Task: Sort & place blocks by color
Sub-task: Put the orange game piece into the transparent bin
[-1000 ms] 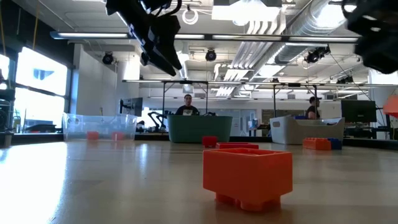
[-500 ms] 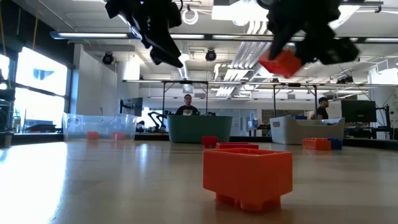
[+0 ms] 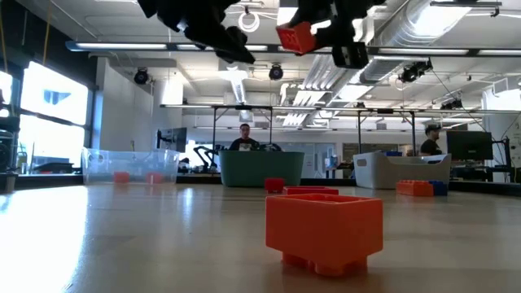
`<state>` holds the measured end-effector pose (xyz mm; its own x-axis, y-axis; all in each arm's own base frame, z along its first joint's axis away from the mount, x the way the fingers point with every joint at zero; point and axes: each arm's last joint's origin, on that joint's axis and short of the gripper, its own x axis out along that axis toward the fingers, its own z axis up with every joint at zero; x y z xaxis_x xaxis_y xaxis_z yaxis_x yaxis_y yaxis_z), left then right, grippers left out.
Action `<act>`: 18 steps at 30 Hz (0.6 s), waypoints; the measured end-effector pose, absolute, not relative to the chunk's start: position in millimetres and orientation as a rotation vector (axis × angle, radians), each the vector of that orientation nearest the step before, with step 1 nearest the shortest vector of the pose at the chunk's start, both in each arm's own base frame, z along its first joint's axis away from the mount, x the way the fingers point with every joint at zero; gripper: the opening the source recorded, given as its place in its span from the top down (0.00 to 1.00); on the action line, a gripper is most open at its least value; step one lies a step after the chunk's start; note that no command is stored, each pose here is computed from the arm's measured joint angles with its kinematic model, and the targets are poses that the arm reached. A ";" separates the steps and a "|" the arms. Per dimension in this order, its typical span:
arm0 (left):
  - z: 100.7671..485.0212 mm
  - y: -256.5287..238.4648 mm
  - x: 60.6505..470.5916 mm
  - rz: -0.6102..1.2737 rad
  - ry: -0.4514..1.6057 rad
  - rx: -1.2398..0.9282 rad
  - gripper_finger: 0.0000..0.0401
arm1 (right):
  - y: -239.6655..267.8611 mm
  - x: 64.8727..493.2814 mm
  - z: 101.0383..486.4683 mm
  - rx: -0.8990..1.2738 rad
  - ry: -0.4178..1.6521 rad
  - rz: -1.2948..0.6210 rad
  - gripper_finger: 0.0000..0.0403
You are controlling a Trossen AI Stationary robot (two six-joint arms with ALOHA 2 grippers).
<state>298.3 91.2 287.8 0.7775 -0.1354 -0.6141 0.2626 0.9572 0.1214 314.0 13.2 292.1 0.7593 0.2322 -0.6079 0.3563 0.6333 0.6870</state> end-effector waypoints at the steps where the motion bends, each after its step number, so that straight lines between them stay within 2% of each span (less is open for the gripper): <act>1: 289.3 88.3 300.7 -0.219 0.627 0.221 0.44 | 10.7 314.4 293.0 0.897 0.734 -0.038 0.72; 13: 300.0 55.8 316.5 -0.291 0.485 0.327 0.44 | -9.0 313.8 298.2 0.857 0.750 0.297 0.72; 18: 305.4 51.9 320.4 -0.280 0.427 0.315 0.44 | -12.9 313.6 300.0 0.868 0.744 0.359 0.72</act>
